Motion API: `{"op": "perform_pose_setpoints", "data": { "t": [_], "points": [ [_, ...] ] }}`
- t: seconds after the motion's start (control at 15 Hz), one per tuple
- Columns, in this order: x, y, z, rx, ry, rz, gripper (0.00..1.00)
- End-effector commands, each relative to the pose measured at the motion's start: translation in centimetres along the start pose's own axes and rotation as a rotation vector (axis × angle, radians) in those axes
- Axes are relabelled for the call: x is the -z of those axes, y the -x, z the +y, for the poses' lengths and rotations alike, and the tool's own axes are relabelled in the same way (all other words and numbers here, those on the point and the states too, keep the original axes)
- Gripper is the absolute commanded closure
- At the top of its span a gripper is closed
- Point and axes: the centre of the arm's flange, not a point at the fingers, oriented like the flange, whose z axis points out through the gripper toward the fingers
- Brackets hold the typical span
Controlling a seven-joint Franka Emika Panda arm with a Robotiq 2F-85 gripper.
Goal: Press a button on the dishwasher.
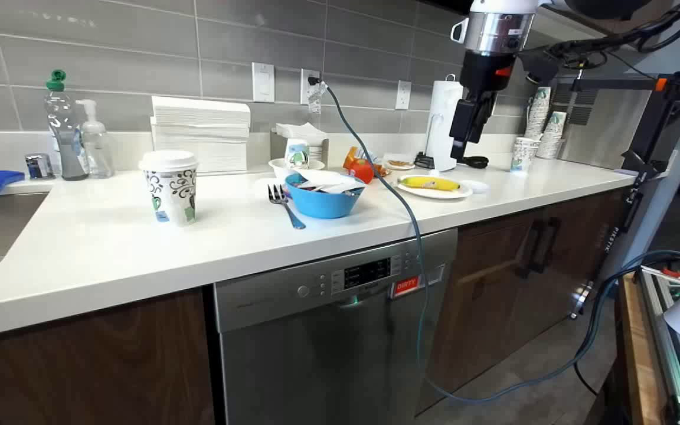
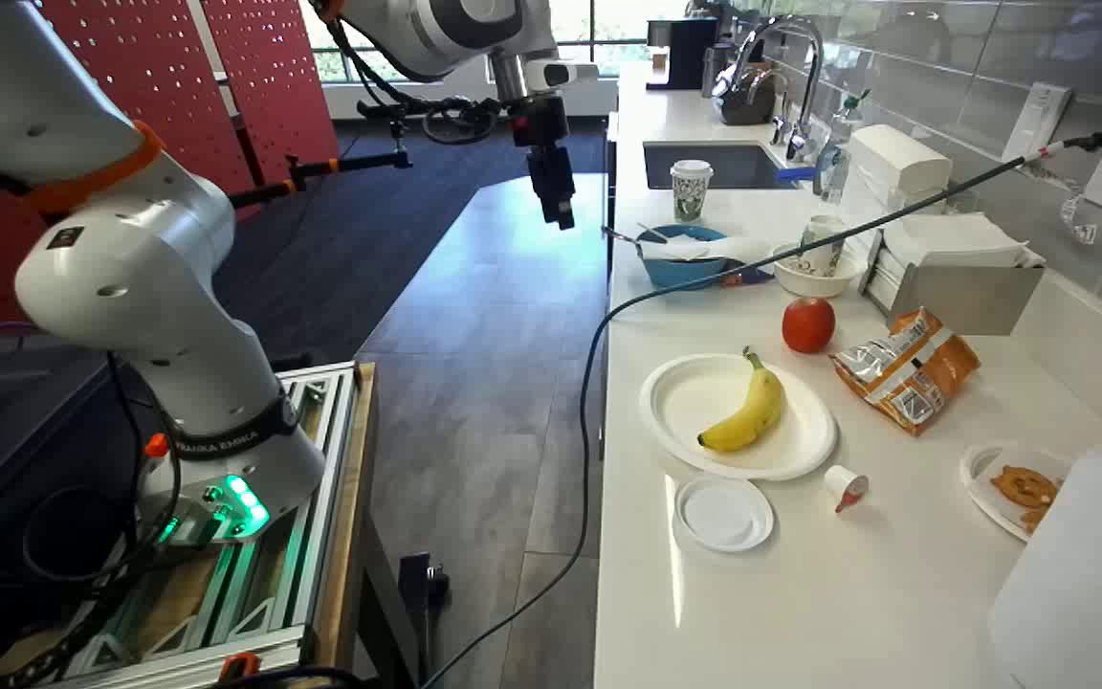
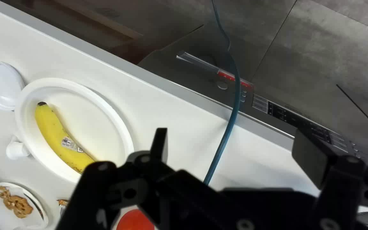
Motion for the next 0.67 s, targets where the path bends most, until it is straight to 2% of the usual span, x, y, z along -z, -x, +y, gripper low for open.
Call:
{"op": "perform_pose_setpoints", "data": {
  "t": [0.0, 0.33, 0.6],
  "points": [
    [0.0, 0.0, 0.0, 0.000, 0.000, 0.000, 0.00],
    [0.0, 0.0, 0.0, 0.000, 0.000, 0.000, 0.00],
    [-2.2, 1.2, -0.4, -0.103, -0.071, -0.033, 0.00]
  ]
}}
